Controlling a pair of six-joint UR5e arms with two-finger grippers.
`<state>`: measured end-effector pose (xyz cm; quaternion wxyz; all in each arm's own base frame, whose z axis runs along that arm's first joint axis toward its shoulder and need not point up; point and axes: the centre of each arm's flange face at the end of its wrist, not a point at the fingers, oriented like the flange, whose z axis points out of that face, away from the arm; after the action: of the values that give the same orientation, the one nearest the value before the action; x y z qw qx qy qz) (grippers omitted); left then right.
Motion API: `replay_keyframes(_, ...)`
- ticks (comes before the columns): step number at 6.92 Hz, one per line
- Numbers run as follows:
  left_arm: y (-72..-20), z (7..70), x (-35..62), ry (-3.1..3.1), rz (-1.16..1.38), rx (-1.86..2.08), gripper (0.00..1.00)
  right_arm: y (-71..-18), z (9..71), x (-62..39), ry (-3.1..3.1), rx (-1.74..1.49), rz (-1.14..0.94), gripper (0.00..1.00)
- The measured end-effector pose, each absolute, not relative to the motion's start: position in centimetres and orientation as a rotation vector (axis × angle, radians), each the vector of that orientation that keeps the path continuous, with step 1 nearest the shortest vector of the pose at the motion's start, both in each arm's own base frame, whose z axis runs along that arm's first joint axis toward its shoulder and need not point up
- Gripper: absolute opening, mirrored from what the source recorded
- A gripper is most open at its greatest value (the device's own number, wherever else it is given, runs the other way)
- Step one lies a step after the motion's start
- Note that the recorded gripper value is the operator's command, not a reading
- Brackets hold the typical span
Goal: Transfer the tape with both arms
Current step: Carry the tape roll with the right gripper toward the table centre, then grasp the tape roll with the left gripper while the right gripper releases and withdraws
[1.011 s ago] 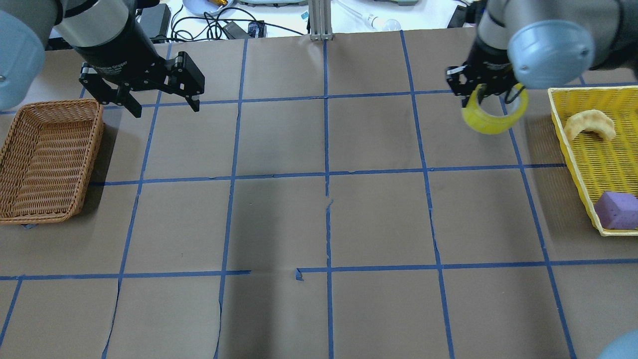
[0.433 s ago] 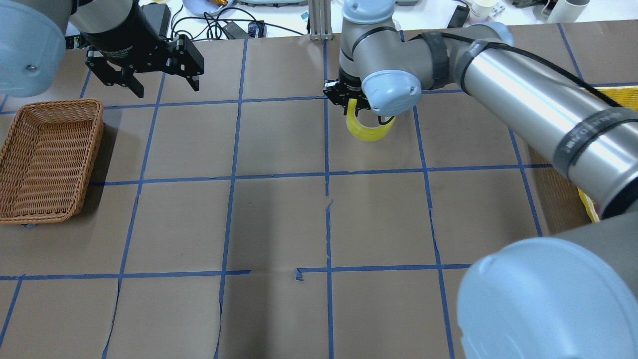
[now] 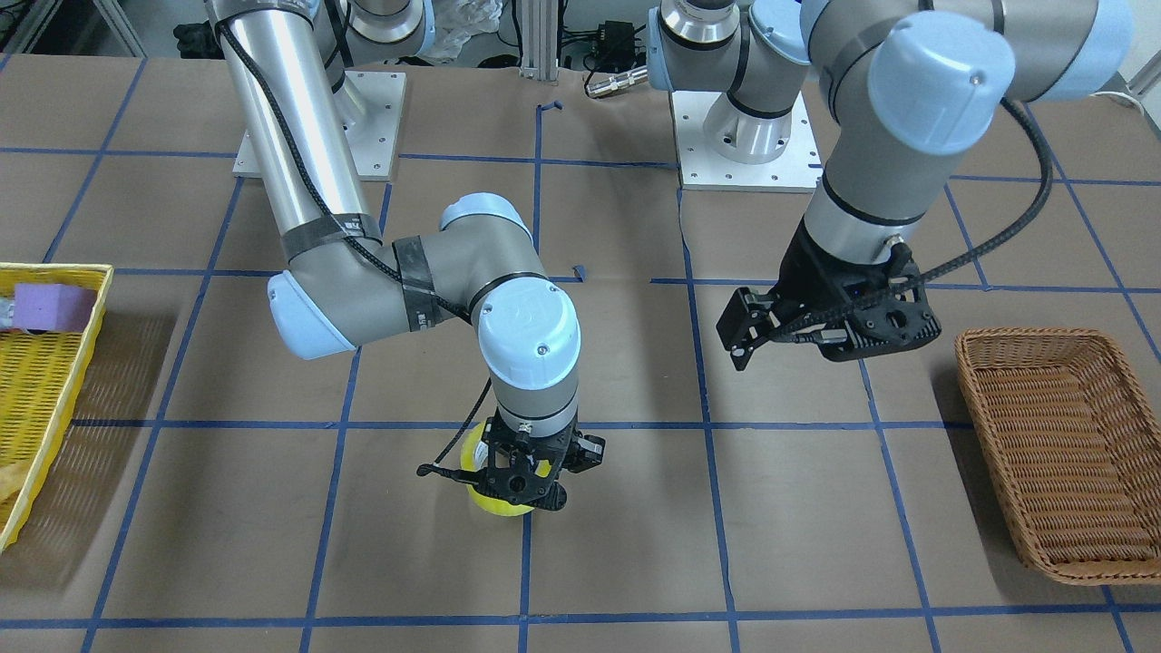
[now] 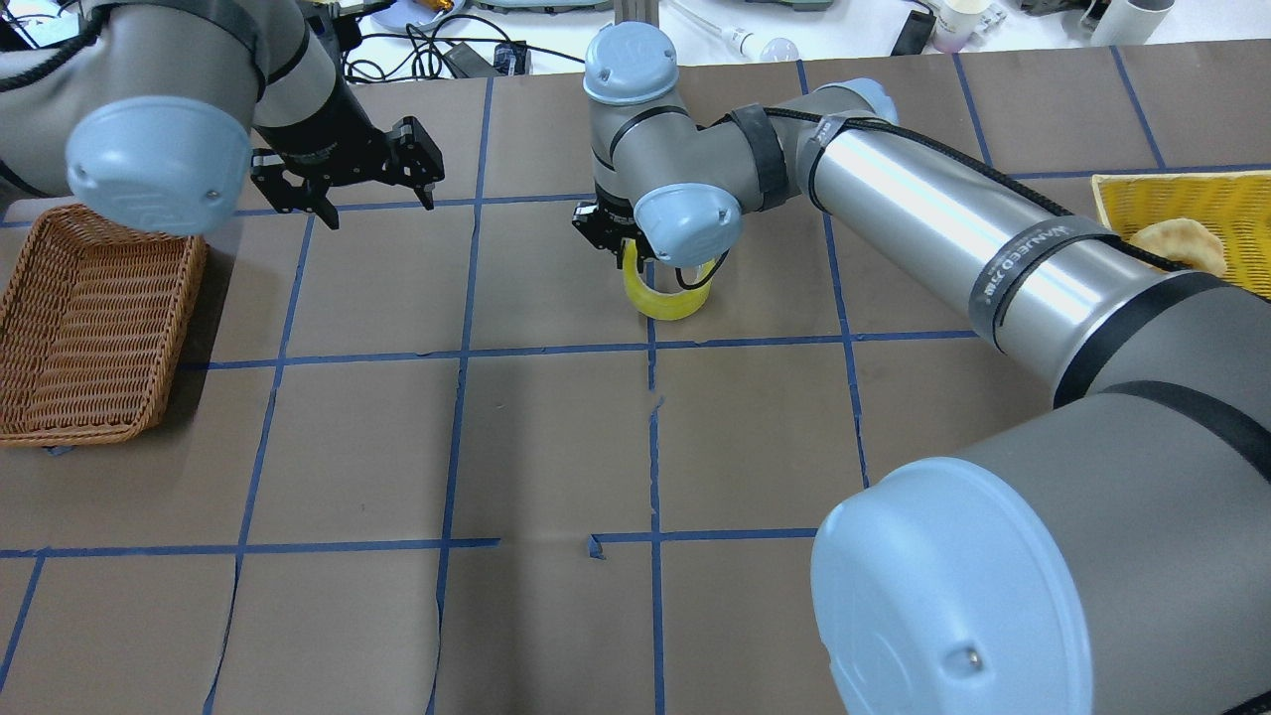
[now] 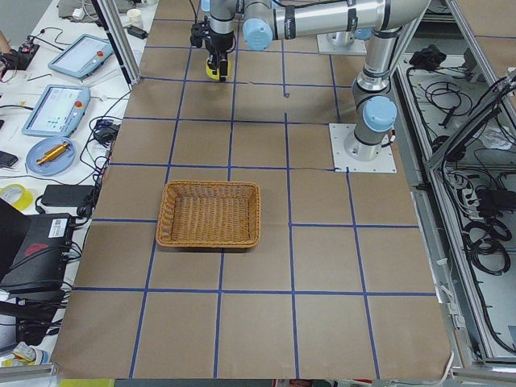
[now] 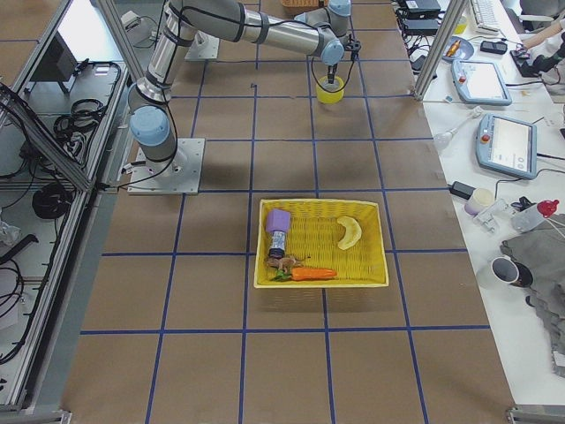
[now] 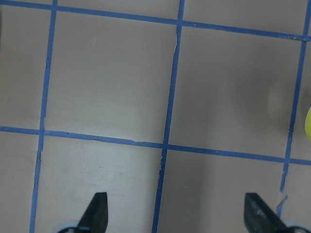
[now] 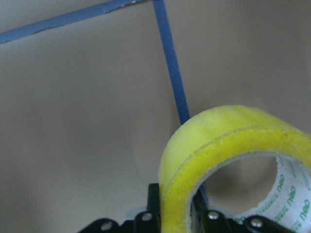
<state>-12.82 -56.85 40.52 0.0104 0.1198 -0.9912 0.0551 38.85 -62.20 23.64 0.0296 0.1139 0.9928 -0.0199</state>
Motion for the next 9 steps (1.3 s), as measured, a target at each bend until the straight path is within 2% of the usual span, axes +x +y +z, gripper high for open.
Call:
replay_keyframes(1, -57.5, 38.6, -12.6, -3.052, 0.149, 0.496, 1.00, -61.9, 23.0, 39.4, 3.061, 0.352, -0.042, 0.43)
replay_keyframes(2, -57.8, 36.7, -12.2, -2.975, 0.086, 0.653, 1.00, -61.7, 22.5, 39.8, 3.051, 0.346, -0.020, 0.93)
replay_keyframes(3, -57.6, 34.8, -12.3, -2.874, 0.001, 0.828, 1.00, -61.7, 22.3, 40.0, 3.032, 0.335, -0.004, 1.00)
replay_keyframes(6, -55.3, 29.4, -14.0, -2.638, -0.250, 1.156, 1.00, -61.9, 26.2, 38.1, 3.023, 0.301, -0.067, 1.00)
replay_keyframes(9, -55.1, 25.5, -23.2, -2.454, -0.266, 1.313, 1.00, -62.1, 34.0, 25.7, 3.118, 0.172, -0.057, 1.00)
